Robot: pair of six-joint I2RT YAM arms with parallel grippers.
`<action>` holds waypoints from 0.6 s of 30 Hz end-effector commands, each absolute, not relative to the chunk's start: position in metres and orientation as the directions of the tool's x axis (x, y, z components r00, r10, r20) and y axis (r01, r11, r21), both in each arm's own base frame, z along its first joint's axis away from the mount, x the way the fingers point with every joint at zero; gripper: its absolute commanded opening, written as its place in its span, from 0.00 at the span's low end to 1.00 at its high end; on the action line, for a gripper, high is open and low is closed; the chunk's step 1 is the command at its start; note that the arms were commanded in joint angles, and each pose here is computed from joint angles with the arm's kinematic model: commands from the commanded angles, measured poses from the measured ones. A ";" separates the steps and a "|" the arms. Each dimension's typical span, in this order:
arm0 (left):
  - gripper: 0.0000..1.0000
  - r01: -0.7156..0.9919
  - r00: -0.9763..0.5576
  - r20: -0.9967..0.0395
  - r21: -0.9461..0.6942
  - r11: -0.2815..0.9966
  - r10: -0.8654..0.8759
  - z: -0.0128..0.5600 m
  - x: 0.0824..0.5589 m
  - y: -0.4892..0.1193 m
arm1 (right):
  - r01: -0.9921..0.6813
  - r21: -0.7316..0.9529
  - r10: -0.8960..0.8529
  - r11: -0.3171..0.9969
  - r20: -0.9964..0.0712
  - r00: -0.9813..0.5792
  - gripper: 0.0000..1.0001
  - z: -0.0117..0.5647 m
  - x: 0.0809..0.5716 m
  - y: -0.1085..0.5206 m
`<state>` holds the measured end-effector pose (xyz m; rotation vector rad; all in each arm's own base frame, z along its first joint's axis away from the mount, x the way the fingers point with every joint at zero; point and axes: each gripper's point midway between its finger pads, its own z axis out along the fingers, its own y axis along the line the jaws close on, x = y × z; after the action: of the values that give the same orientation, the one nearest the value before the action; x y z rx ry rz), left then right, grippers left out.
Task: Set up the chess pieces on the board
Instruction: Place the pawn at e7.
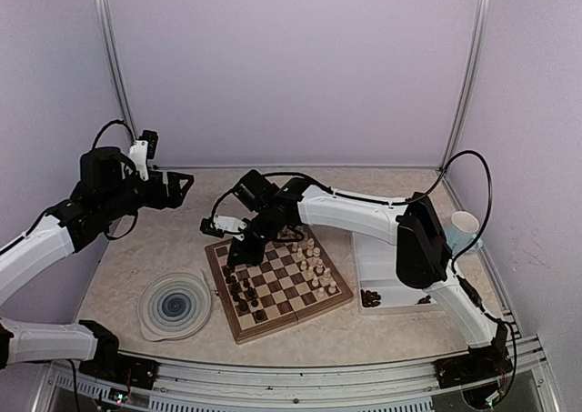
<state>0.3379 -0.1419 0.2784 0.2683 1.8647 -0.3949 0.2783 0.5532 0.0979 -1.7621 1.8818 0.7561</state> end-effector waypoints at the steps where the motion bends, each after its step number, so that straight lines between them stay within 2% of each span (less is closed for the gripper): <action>1: 0.99 0.310 -0.342 -0.939 -0.152 0.939 -0.039 0.275 0.344 -0.128 | -1.000 0.020 -0.791 0.020 -0.611 -0.028 0.00 0.085 0.279 0.549; 11: 0.99 0.317 -0.358 -0.933 -0.156 0.935 -0.035 0.270 0.345 -0.130 | -0.999 -0.002 -0.816 0.039 -0.577 -0.030 0.00 0.078 0.282 0.541; 18: 0.99 0.310 -0.363 -0.931 -0.155 0.938 -0.034 0.268 0.347 -0.128 | -1.000 0.014 -0.827 -0.002 -0.562 -0.006 0.00 0.077 0.269 0.538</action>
<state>0.3443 -0.1317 0.2672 0.2136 1.9083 -0.3731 0.2793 0.5416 0.0747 -1.8375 1.9025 0.5960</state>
